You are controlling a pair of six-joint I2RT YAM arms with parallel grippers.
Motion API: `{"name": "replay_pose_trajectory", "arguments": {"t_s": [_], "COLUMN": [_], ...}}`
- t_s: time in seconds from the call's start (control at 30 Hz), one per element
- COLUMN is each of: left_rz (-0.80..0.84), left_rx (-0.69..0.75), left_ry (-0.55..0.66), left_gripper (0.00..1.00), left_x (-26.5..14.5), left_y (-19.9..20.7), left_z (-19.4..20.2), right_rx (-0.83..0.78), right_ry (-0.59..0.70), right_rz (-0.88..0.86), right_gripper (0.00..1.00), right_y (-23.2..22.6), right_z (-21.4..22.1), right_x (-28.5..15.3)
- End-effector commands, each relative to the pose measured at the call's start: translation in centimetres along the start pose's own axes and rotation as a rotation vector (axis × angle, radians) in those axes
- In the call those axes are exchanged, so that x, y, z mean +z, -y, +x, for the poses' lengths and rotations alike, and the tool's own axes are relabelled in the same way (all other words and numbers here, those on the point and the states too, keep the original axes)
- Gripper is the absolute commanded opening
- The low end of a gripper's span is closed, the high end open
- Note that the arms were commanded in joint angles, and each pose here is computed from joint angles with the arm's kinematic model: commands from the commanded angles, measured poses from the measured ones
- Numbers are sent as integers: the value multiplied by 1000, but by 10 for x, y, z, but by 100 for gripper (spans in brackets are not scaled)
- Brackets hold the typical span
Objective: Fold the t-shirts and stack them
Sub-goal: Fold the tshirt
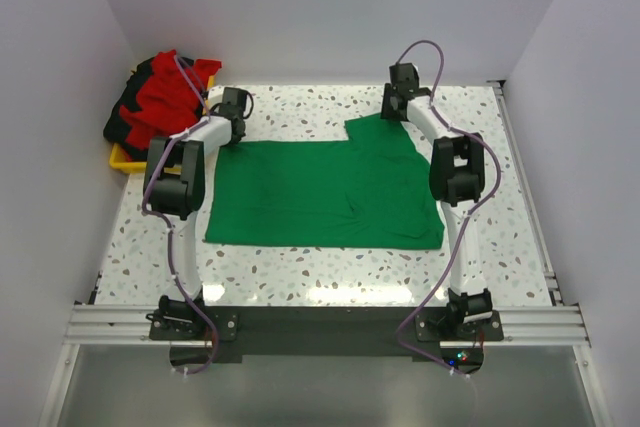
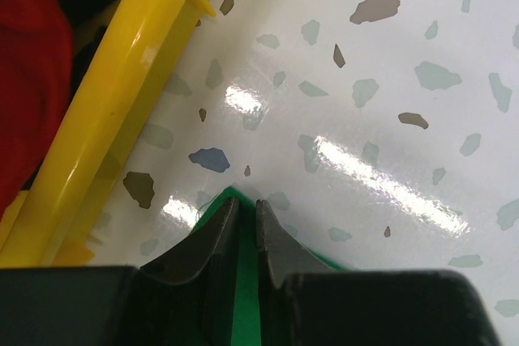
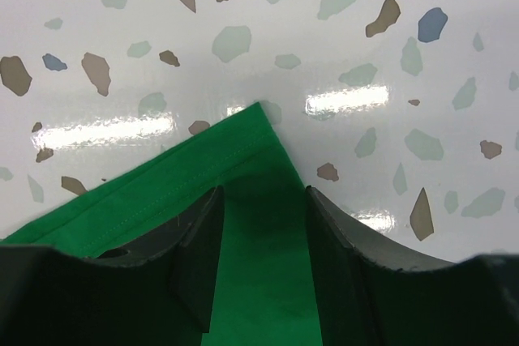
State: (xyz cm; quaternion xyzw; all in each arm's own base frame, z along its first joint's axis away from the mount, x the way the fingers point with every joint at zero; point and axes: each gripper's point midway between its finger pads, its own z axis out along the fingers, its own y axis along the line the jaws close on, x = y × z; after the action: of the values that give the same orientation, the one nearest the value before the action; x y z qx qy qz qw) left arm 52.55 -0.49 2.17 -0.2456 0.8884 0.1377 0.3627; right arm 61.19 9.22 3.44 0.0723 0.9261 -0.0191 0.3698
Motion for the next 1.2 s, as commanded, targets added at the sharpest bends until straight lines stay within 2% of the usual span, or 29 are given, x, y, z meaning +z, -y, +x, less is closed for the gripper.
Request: {"name": "replay_pose_trajectory", "arguments": {"t_s": [0.0, 0.17, 0.57, 0.67, 0.9, 0.93, 1.17], "left_rz": [9, 7, 13, 14, 23, 25, 44], "left_rx": [-6, -5, -2, -3, -5, -8, -17], "left_ry": [20, 11, 7, 8, -5, -4, 19], "left_gripper": [18, 18, 18, 18, 18, 18, 14], "left_x": [-1, 1, 2, 2, 3, 2, -5], "left_y": [-6, -7, -6, -6, -4, -4, -1], "left_z": [-10, -7, -6, -6, -2, -2, -13], "right_rx": [-3, -17, -36, -48, -64, -64, -44], "right_ry": [80, 26, -36, -53, -86, -78, -1], "right_rz": [22, 25, 10, 2, 4, 14, 5], "right_gripper": [48, 48, 46, 42, 19, 13, 0], "right_y": [5, 5, 3, 2, 6, 8, 9], "right_z": [-34, -14, -3, 2, 11, 7, -25], "right_x": [-13, 1, 5, 5, 1, -3, -27]}}
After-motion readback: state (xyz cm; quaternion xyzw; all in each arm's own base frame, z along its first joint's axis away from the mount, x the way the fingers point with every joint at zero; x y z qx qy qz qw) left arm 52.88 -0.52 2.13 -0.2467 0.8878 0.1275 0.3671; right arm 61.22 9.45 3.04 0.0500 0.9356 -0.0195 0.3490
